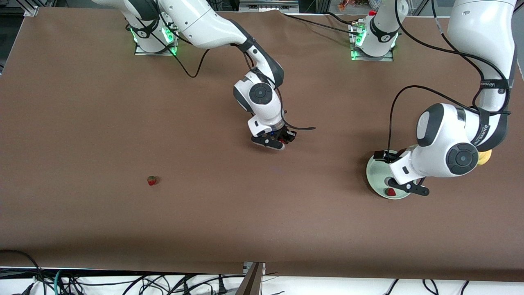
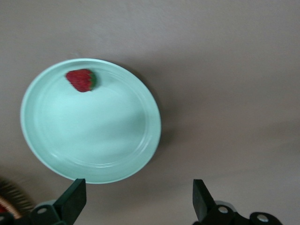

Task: Collect all strawberries into plate
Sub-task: 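Set the second strawberry mid-table with the right gripper and release, then grasp the last strawberry with the right gripper while the left grasps another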

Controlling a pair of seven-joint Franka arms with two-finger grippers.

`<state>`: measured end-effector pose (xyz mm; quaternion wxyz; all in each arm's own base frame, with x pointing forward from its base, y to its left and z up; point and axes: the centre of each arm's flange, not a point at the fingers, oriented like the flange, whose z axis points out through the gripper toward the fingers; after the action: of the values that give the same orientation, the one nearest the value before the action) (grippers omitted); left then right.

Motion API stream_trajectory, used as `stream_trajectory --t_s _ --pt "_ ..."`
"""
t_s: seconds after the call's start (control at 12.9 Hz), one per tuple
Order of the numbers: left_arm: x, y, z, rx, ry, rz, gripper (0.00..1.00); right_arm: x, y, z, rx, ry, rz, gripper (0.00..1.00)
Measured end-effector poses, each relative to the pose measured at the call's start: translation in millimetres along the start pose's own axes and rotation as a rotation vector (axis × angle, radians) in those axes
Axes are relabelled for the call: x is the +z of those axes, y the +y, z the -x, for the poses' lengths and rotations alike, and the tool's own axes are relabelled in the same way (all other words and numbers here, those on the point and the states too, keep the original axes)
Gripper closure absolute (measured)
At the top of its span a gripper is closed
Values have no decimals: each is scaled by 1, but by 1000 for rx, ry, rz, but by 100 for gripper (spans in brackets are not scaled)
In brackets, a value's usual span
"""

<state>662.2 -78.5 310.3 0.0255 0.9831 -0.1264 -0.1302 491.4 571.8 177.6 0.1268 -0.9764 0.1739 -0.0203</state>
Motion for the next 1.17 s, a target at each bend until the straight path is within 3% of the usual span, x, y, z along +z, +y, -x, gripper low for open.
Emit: stream_trajectory --t_s 0.23,0.31,0.54,0.78,1.01,1.17 --pt "10 31 -5 16 -15 13 0 -28 -2 -34 22 26 14 20" --pt "11 38 -6 13 -15 13 0 -47 1 -54 21 23 33 14" --pt "13 63 -10 -27 -7 44 0 -114 37 -132 -103 -30 112 14" --pt "30 139 -19 -162 15 37 0 -161 105 -208 -316 -110 198 13" --pt "67 237 -19 -332 43 32 0 -166 197 -275 -522 -128 282 14" --pt "96 289 -12 -458 40 25 0 -161 254 -311 -590 -125 291 14"
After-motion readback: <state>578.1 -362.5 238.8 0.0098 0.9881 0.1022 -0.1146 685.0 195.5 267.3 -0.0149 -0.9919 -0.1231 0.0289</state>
